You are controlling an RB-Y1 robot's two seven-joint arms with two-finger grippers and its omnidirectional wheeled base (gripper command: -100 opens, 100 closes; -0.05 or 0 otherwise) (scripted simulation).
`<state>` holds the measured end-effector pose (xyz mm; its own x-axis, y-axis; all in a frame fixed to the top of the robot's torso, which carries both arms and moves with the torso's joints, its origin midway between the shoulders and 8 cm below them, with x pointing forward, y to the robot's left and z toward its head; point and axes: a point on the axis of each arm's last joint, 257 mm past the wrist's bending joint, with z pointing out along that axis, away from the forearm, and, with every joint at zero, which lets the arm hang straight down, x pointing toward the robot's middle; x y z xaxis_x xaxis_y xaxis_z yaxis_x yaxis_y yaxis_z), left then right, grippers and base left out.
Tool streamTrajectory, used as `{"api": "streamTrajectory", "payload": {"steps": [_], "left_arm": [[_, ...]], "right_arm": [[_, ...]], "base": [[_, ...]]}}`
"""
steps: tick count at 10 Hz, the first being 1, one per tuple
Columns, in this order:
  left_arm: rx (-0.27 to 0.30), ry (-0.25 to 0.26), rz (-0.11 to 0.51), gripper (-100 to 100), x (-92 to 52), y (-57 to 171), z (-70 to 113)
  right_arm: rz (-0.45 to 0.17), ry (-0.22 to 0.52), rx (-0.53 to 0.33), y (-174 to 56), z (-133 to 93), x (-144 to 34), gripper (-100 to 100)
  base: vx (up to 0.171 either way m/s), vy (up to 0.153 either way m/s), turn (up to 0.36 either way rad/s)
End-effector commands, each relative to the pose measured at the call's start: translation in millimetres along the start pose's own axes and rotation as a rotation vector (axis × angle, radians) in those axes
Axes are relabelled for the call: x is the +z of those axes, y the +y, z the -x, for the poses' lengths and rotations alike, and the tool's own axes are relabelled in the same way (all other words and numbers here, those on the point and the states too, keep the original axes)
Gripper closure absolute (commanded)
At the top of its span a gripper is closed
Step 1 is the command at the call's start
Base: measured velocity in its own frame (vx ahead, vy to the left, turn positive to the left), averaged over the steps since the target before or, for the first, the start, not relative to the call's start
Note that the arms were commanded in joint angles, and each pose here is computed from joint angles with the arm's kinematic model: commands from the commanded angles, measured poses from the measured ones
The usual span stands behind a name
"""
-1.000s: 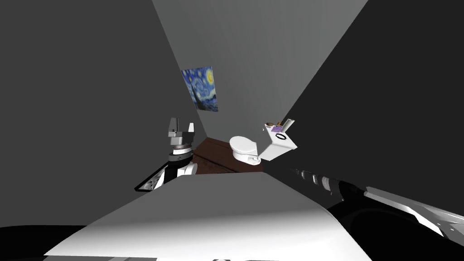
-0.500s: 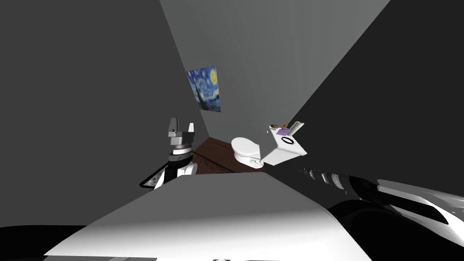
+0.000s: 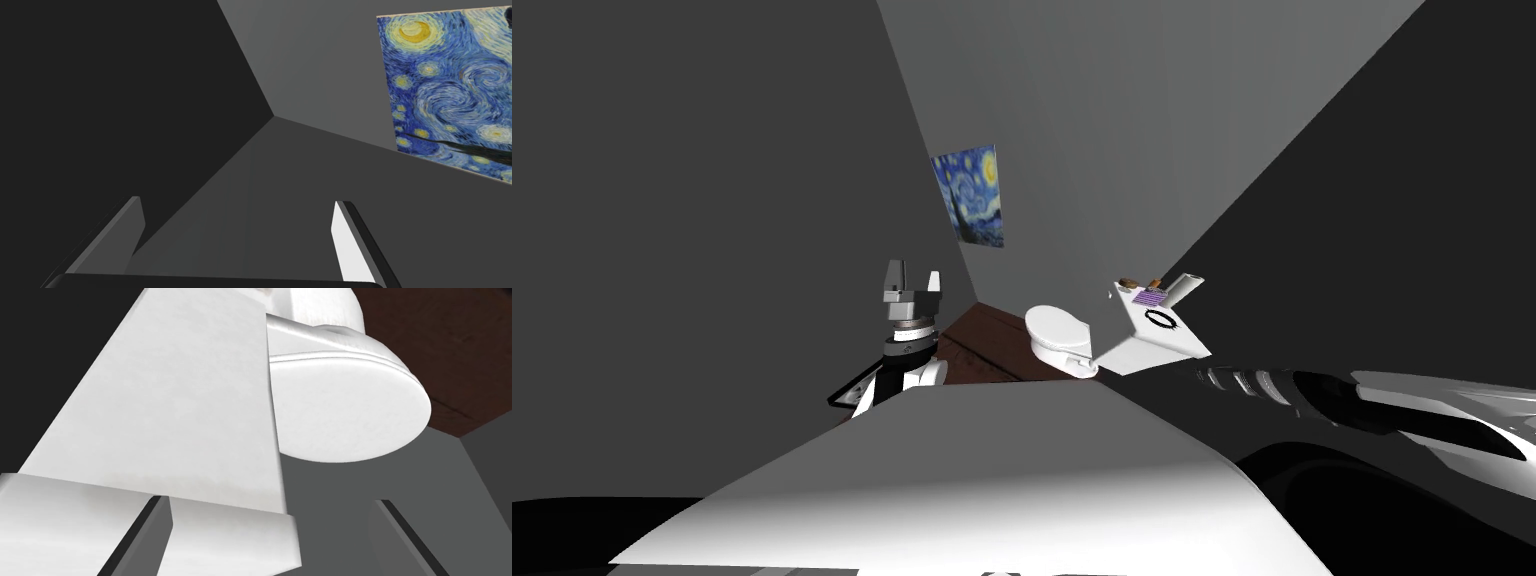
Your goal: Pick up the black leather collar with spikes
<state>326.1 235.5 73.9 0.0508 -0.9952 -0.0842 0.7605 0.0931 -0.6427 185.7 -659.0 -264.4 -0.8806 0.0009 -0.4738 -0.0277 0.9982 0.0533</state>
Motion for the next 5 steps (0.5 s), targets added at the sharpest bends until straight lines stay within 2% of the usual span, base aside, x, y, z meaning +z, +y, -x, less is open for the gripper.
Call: {"api": "streamTrajectory", "payload": {"steps": [1,3,5], "left_arm": [[0.000,0.000,0.000,0,0.0,0.0,0.0],[0.000,0.000,0.000,0,0.0,0.0,0.0],[0.000,0.000,0.000,0,0.0,0.0,0.0]], "right_arm": [[-0.024,0.038,-0.040,-11.1,5.0,-8.8,-100],[-0.044,0.077,-0.099,-19.6,17.7,-16.7,-100],[-0.048,0.096,-0.091,-21.1,9.9,-18.5,-100]], "base": [[0.063,-0.025,0.119],[0.058,-0.020,0.074],[0.041,-0.016,0.040]]}}
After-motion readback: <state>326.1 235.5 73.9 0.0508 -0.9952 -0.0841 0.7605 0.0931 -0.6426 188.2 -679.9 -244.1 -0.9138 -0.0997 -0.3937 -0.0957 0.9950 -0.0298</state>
